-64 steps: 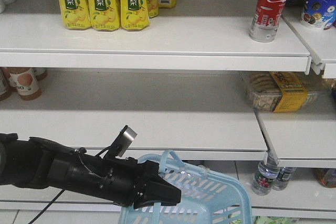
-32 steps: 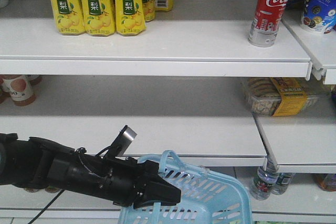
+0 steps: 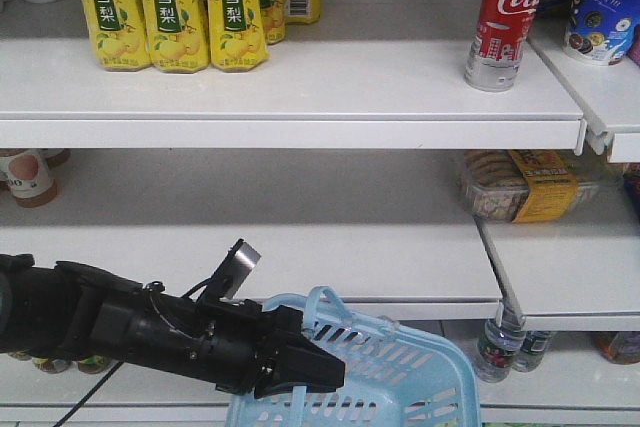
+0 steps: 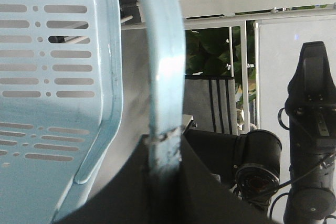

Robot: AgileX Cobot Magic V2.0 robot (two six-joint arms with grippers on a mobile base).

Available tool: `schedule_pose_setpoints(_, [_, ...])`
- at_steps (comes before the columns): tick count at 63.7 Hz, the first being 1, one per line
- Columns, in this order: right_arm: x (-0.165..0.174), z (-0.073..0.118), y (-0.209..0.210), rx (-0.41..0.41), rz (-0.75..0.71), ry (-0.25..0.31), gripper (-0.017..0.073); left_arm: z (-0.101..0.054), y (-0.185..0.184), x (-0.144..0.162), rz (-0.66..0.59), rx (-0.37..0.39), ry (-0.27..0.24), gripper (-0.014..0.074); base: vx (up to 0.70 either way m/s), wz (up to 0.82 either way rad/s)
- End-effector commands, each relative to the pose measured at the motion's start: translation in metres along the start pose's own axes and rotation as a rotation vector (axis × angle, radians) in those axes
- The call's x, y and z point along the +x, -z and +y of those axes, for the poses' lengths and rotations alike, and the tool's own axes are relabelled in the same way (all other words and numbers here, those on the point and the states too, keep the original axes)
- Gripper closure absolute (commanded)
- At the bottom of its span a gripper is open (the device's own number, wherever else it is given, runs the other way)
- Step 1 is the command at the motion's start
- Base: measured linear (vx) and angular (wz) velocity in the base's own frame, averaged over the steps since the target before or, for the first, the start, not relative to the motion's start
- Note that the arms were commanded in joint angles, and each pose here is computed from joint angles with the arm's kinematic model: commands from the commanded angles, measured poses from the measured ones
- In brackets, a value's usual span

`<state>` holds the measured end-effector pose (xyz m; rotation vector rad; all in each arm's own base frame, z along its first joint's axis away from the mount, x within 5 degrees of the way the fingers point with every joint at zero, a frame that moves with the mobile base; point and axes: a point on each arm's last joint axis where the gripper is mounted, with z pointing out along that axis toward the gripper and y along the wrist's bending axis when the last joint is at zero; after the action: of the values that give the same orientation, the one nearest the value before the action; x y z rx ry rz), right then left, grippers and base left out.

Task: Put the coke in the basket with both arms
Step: 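Approach the shelf holding the Coca-Cola bottle, basket held in left gripper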

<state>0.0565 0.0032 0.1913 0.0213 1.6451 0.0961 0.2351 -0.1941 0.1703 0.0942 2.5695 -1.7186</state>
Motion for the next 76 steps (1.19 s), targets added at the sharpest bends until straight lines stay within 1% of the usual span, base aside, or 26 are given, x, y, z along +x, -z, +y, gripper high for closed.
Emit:
schedule_pose_setpoints(1, [-0.0043, -0.0006, 0.0010, 0.008, -0.085, 0.020, 0.0568, -0.0278, 0.0066, -0.0042, -0.041, 0.146, -0.011, 0.0601, 0.01, -0.03])
schedule_pose_setpoints(76, [-0.0043, -0.0006, 0.0010, 0.008, -0.085, 0.020, 0.0568, -0.0278, 0.0066, -0.0042, -0.041, 0.146, -0.011, 0.0600, 0.02, -0.02])
